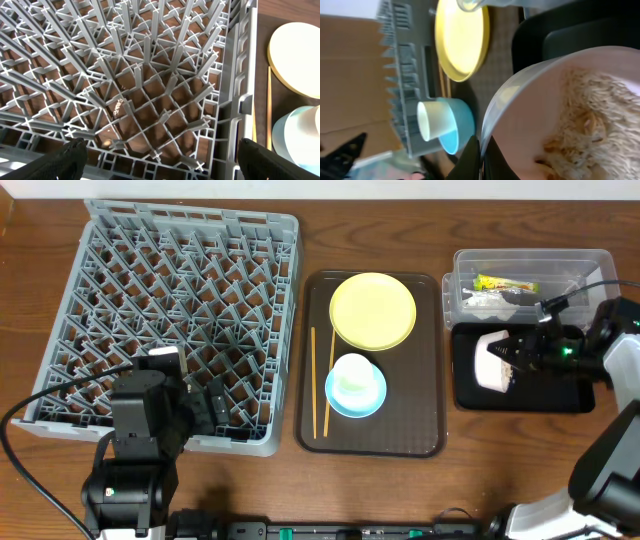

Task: Sort waste into correct bins and load items into the dishwasher
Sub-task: 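Carry the pink bowl over the black tray and tip out the rice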

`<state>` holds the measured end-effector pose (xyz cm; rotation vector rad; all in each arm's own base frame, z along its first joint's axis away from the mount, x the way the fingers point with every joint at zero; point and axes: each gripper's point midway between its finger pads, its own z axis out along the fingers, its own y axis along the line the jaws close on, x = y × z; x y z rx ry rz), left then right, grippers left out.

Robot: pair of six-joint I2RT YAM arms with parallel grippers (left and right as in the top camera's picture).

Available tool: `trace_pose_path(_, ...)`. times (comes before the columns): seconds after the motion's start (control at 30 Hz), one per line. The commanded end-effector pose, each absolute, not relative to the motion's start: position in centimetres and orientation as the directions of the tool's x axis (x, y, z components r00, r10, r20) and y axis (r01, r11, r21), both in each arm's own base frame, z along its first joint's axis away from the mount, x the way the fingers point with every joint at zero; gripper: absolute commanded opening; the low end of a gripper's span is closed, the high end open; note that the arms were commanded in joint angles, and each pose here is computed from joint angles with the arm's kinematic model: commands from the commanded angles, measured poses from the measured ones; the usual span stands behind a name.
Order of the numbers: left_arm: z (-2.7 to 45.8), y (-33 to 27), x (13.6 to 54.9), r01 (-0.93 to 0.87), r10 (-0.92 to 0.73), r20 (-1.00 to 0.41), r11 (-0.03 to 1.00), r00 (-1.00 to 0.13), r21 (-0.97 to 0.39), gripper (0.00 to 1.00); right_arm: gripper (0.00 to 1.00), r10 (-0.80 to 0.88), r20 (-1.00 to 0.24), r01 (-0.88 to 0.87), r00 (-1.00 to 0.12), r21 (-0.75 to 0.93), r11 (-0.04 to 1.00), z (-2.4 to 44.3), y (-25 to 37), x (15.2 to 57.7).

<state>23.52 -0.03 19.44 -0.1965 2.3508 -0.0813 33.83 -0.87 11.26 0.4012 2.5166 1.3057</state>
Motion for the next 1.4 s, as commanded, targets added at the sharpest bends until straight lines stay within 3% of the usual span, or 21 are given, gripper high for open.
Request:
trace_pose_path(0.0, 20.3, -0.2, 23.7, -0.110, -0.168, -0.709, 0.986, -0.685, -0.127, 0.96, 0.01, 0.410, -0.143, 0.045, -0.901, 0.909, 0.415, 12.7, -1.3, 34.5)
trace_pose_path(0.47, 20.3, -0.2, 23.7, -0.110, -0.168, -0.709, 0.986, -0.685, -0.127, 0.96, 0.01, 0.651, -0.110, -0.050, -0.751, 0.993, 0.110, 18.0, -7.8, 34.7)
trace_pose_path(0.87, 20.3, -0.2, 23.7, -0.110, -0.168, -0.709, 0.986, -0.685, -0.127, 0.96, 0.01, 0.750, -0.019, 0.000, -0.661, 1.000, 0.026, 18.5, -12.0, 33.4)
trace_pose_path(1.2, 20.3, -0.2, 23.7, -0.110, -0.168, -0.709, 0.986, -0.685, -0.127, 0.96, 0.01, 0.722, 0.282, 0.195, -0.632, 0.959, -0.204, 18.6, -12.0, 33.4)
trace_pose_path(1.37, 20.3, -0.2, 23.7, -0.110, -0.168, -0.709, 0.986, -0.685, -0.127, 0.96, 0.01, 0.701, 0.367, 0.250, -0.611, 0.930, -0.269, 18.6, -12.0, 33.4)
